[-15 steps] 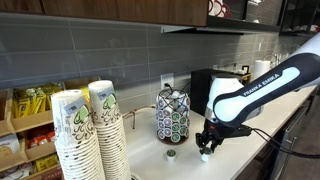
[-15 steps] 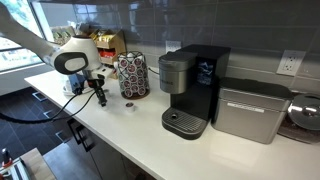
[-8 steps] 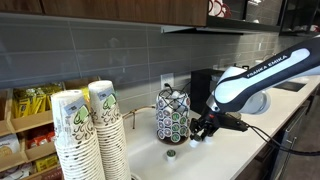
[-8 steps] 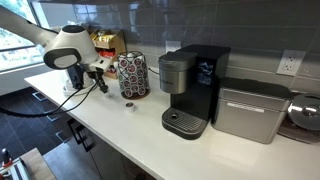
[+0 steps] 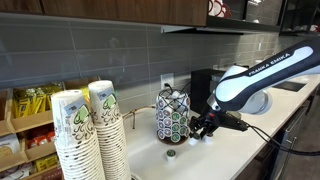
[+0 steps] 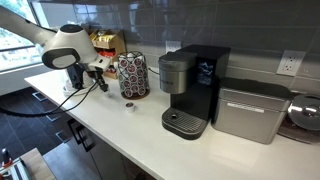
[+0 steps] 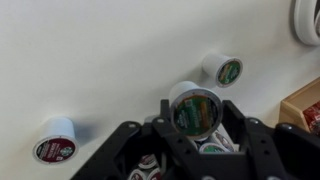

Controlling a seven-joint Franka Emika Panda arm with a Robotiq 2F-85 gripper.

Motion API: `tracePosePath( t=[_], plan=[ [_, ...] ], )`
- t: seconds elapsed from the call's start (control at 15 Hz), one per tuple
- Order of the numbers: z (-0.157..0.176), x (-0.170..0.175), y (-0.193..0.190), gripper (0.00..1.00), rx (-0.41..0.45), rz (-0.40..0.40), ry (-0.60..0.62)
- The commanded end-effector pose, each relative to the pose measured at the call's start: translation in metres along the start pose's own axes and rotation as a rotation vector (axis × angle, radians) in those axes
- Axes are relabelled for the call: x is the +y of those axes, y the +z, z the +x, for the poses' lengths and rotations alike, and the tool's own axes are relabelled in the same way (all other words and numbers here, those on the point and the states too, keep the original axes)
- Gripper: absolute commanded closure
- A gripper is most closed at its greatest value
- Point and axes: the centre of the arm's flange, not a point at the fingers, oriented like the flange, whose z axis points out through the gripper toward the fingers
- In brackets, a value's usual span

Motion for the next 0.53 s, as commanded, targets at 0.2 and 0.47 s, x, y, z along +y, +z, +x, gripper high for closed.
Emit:
tracePosePath(
  t=[0.2, 0.47],
  plan=[
    [0.016, -0.005, -0.011, 0.71, 0.194, 0.111, 0.105],
    [0.018, -0.006, -0.019, 0.71, 0.269, 0.175, 0.177]
  ],
)
